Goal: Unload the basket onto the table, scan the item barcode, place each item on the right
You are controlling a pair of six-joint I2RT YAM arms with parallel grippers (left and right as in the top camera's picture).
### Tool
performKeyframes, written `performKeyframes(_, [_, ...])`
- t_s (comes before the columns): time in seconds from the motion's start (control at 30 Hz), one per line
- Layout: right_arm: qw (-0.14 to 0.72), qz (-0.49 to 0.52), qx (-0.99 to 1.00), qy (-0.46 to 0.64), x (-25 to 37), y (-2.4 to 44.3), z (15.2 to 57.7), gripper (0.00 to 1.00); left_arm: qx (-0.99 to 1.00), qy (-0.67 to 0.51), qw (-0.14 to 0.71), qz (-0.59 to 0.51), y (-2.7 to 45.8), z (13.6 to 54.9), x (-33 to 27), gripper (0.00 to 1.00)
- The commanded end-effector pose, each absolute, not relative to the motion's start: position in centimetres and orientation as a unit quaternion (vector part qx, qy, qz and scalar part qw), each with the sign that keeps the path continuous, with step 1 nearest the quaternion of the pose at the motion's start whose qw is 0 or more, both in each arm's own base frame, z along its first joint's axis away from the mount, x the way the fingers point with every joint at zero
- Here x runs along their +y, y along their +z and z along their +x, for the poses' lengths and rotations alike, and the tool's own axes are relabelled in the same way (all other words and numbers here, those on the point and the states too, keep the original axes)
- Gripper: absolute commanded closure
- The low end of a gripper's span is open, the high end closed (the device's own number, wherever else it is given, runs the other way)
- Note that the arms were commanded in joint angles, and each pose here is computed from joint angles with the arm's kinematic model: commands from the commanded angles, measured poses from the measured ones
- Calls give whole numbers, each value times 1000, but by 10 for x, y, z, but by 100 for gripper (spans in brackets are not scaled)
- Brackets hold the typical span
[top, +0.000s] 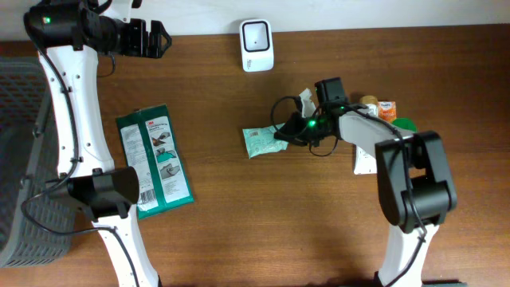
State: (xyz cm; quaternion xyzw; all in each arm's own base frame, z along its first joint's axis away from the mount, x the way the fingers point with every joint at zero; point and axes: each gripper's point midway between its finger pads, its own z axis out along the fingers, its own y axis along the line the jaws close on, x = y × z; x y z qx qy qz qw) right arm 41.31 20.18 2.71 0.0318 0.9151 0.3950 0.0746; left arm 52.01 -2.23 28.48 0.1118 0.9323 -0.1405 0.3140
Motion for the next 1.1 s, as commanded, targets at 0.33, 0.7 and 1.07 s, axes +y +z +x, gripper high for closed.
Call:
performKeyframes(0.33, [297, -49, 875, 379, 172, 252, 377, 96, 928, -141, 323, 119, 293, 518, -21, 1])
performKeyframes(0.7, [401, -50, 910, 92, 150, 315, 438, 96, 928, -141, 323, 119, 293, 518, -21, 1])
performKeyframes(1.07, [551, -266, 743, -272, 202, 260, 604, 96, 928, -141, 323, 119, 293, 518, -21, 1])
